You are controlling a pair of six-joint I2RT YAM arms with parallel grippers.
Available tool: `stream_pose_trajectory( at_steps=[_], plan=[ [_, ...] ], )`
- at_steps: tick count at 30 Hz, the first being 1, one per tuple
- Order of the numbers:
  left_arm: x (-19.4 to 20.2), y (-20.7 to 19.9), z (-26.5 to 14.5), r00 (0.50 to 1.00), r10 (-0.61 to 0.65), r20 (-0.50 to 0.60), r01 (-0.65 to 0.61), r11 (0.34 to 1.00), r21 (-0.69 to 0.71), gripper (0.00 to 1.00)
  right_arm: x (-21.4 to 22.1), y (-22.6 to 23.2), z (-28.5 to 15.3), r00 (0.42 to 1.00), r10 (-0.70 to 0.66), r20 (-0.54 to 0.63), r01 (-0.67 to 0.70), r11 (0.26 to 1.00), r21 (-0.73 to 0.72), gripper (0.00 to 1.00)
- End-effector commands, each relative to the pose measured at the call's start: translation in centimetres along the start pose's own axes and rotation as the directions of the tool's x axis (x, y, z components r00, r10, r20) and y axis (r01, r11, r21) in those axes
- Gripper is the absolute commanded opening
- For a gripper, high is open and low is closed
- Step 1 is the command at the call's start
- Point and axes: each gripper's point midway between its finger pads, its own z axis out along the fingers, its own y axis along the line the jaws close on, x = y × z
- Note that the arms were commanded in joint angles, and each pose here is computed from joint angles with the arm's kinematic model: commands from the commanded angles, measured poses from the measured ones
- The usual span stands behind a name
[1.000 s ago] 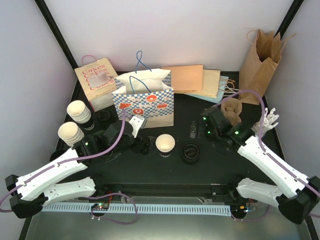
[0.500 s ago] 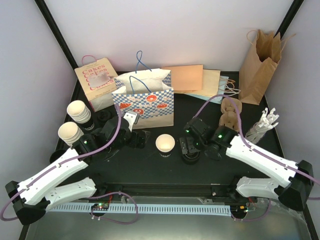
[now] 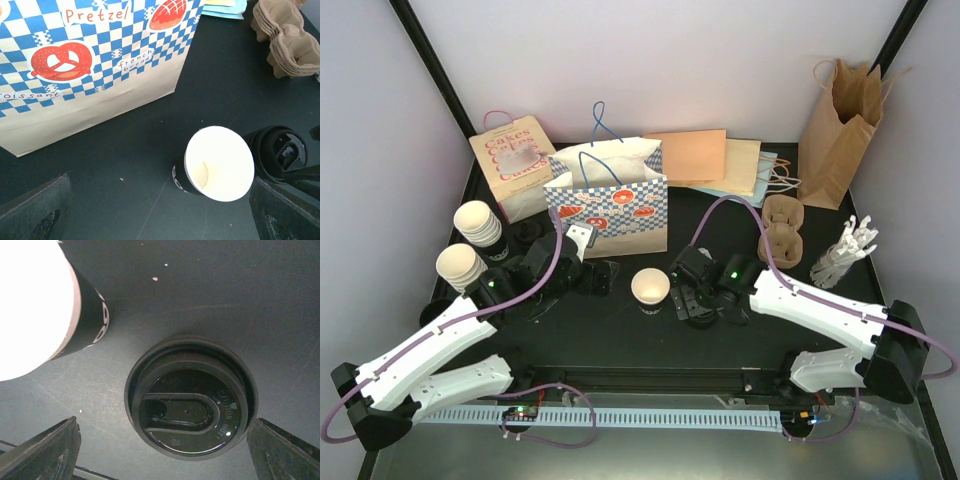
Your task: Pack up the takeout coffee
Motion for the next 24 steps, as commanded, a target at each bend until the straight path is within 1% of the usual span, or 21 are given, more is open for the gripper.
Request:
stream_pose_trajectory(
  at_steps=[1,4,12,19,24],
  plan=[
    [-0.5,-0.2,0.0,1.000,-0.008,0.015,0.008,1.000,0.015,0.99,0.0,-0.8,0.7,1.000,0.013,0.006,-0.013,0.998,0.063,0.93],
    [-0.5,-0.2,0.0,1.000,-0.005,0.015,0.005,1.000,0.015,0.99,0.1,-1.4,1.1,1.000,0.018,-0.003,-0.017,0.994,0.105,0.94],
    [-0.3,-0.2,0.1,1.000,-0.003,0.011,0.003,1.000,0.014,0.99,0.6,-1.5,2.1,0.999,0.021,-0.033,-0.017,0.991,0.131,0.93],
    [-0.2,-0.1,0.1,1.000,0.000,0.007,0.000,1.000,0.012,0.99,0.9,-1.6,2.6,0.998,0.033,-0.044,-0.027,0.990,0.140,0.86],
    [-0.2,0.0,0.1,1.000,-0.001,0.005,0.001,1.000,0.012,0.99,1.1,-1.9,2.9,0.998,0.034,-0.056,-0.025,0.986,0.164,0.86]
  ],
)
